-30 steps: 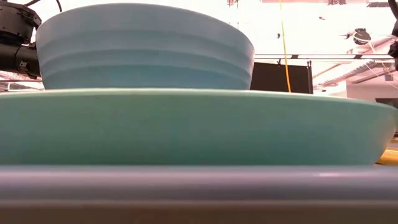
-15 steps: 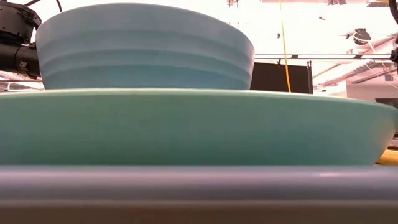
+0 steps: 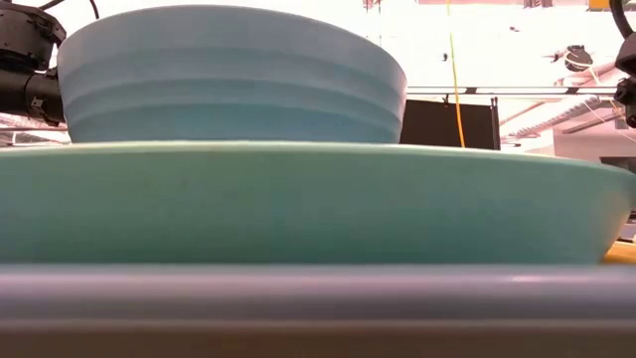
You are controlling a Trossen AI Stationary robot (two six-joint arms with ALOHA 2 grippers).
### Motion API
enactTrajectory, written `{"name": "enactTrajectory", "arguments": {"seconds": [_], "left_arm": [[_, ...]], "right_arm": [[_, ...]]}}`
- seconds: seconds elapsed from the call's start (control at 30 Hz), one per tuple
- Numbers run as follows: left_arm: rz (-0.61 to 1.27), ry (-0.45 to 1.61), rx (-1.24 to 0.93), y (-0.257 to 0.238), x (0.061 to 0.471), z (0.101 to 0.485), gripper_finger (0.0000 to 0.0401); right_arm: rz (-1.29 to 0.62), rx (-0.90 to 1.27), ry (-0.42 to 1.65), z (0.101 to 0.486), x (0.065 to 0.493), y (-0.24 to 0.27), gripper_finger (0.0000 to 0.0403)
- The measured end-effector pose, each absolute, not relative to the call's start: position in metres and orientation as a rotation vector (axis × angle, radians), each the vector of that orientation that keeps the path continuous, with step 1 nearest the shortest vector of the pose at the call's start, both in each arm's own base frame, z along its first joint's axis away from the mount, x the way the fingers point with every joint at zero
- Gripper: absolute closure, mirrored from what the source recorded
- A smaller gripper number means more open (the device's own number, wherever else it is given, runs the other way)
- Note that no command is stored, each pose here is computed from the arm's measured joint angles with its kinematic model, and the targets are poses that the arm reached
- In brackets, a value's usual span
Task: Set up tray
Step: Put the yellow knife on the yellow napkin, then return to Home Position
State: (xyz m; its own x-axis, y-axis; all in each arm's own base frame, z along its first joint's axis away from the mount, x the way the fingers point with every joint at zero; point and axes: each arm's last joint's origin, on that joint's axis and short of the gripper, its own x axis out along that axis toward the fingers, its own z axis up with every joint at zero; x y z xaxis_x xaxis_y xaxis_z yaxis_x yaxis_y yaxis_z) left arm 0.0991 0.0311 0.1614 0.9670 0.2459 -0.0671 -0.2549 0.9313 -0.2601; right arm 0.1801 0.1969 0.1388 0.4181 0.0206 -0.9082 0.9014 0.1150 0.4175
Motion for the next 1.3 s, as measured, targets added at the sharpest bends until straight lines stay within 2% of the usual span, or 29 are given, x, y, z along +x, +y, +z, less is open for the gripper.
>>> {"name": "enactTrajectory", "arguments": {"seconds": [0.07, 0.3, 0.47, 0.77, 0.93, 1.3], "left_arm": [[0.256, 0.033, -0.271, 0.031, 0.099, 0.161, 0.0249], [0.256, 0.033, -0.270, 0.031, 0.099, 0.161, 0.0249], [0.256, 0.033, -0.270, 0.031, 0.099, 0.161, 0.0249], [0.257, 0.033, -0.271, 0.031, 0.099, 0.161, 0.0249], [0.256, 0.033, -0.270, 0.031, 0.099, 0.161, 0.0249], [0.256, 0.033, -0.271, 0.031, 0.099, 0.161, 0.0249]], "right_arm": [[-0.804, 1.286, 0.940, 0.139, 0.180, 0.197, 0.0353], [-0.788, 1.283, 0.938, 0.139, 0.181, 0.198, 0.0245], [-0.754, 1.316, 0.900, 0.140, 0.184, 0.200, 0.0206], [-0.697, 1.372, 0.869, 0.143, 0.188, 0.205, 0.0207], [-0.725, 1.306, 0.995, 0.140, 0.181, 0.204, 0.0214], [-0.737, 1.307, 0.979, 0.140, 0.178, 0.205, 0.0219]]}}
